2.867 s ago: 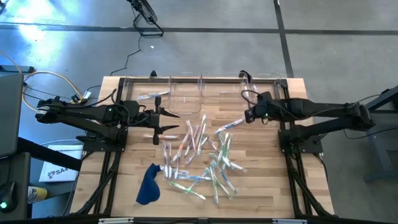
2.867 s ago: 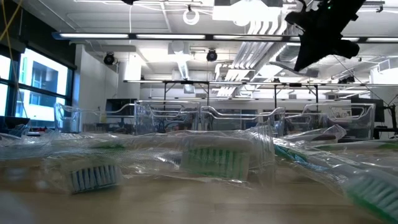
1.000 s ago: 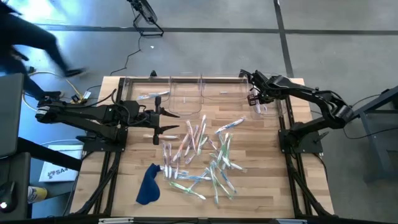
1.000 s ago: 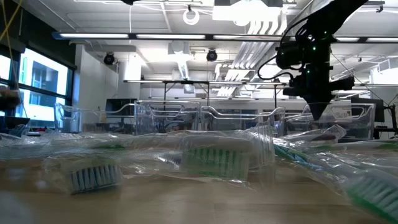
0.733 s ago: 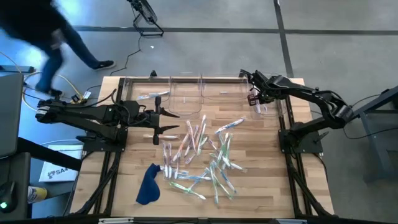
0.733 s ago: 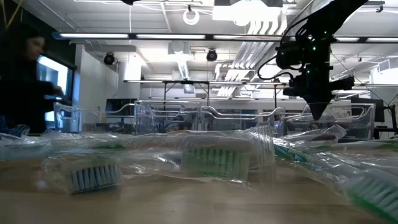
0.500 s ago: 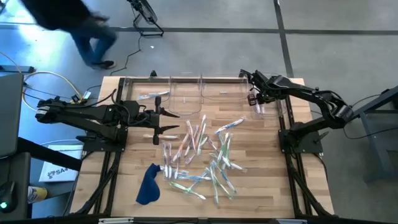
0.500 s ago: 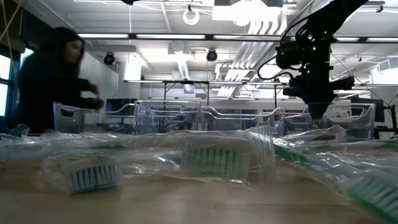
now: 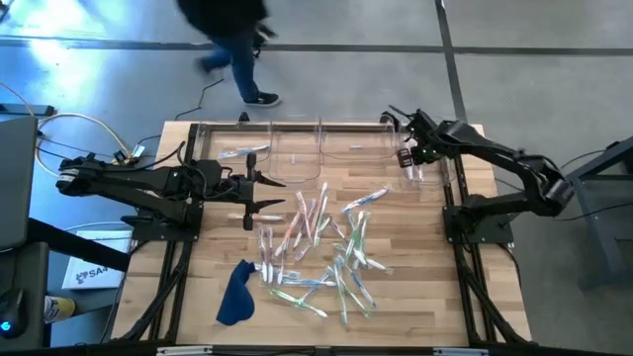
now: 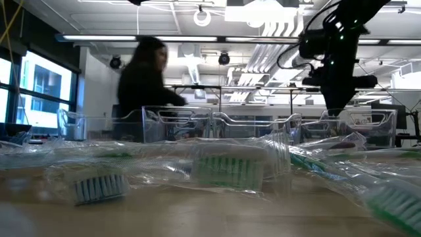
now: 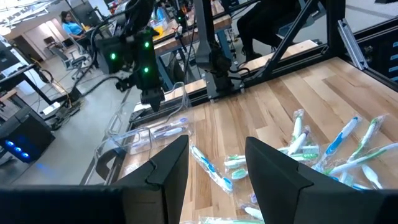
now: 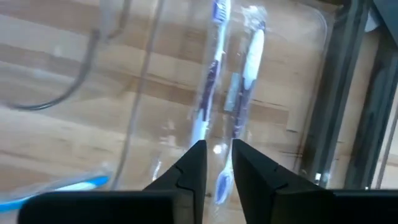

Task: Pick & Place Toothbrushes
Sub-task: Put the orange toothbrush into the middle right transparent bin

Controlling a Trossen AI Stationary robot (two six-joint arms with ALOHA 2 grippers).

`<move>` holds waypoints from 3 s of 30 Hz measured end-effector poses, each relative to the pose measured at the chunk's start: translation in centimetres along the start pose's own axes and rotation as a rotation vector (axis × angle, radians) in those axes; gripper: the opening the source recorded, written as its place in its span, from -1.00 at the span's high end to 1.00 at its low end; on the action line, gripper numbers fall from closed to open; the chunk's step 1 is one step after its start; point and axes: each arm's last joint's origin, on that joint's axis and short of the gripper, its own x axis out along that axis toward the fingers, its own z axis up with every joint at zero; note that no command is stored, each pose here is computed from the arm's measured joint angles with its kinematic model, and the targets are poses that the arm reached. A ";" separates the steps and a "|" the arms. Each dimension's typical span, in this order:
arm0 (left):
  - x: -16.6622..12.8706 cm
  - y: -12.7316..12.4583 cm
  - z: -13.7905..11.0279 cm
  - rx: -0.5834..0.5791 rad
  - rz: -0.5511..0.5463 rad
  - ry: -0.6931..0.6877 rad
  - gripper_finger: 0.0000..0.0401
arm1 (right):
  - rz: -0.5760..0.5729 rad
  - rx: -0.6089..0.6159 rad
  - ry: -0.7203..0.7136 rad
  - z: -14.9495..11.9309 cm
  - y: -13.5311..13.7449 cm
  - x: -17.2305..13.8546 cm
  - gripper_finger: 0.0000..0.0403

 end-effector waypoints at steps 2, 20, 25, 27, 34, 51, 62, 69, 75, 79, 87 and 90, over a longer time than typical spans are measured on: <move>0.0 0.0 0.0 0.000 0.000 0.001 0.23 | 0.043 0.008 -0.027 -0.2 -0.2 -1.0 0.74; 0.0 0.0 0.0 0.000 0.000 0.000 0.23 | 0.757 -0.259 -0.345 -3.0 3.5 -9.1 0.98; 0.0 0.0 0.0 0.000 0.000 0.000 0.23 | 0.839 -0.385 -0.305 -4.5 5.0 -9.6 0.99; 0.0 0.0 0.0 0.000 0.000 0.000 0.23 | 0.850 -0.423 -0.279 -5.1 5.5 -9.6 0.99; 0.0 0.0 0.0 0.000 0.000 0.000 0.23 | 0.880 -0.538 -0.239 -7.3 6.9 -10.1 0.99; 0.0 0.0 0.0 0.000 -0.013 -0.006 0.23 | 0.973 -0.772 -0.209 -10.6 8.2 -11.2 0.99; 0.0 -0.1 0.1 -0.001 -0.040 -0.020 0.23 | 1.018 -0.757 -0.257 -10.5 8.6 -11.7 0.99; 0.4 -0.3 -0.1 -0.085 -0.060 -0.007 0.23 | 1.059 -0.727 -0.287 -10.2 8.9 -12.1 0.99; 0.5 -0.6 -0.9 -0.123 -0.085 0.080 0.23 | 1.079 -0.692 -0.285 -10.1 9.0 -12.3 0.99; -0.1 -0.8 -1.7 -0.122 -0.132 0.247 0.23 | 1.076 -0.695 -0.285 -10.2 9.0 -12.2 0.99; -1.1 -1.1 -3.3 -0.142 -0.152 0.475 0.23 | 1.011 -0.663 -0.340 -9.9 8.9 -12.1 0.99; -1.0 -1.2 -3.4 -0.135 -0.155 0.489 0.23 | 1.002 -0.658 -0.348 -9.9 8.9 -12.1 0.99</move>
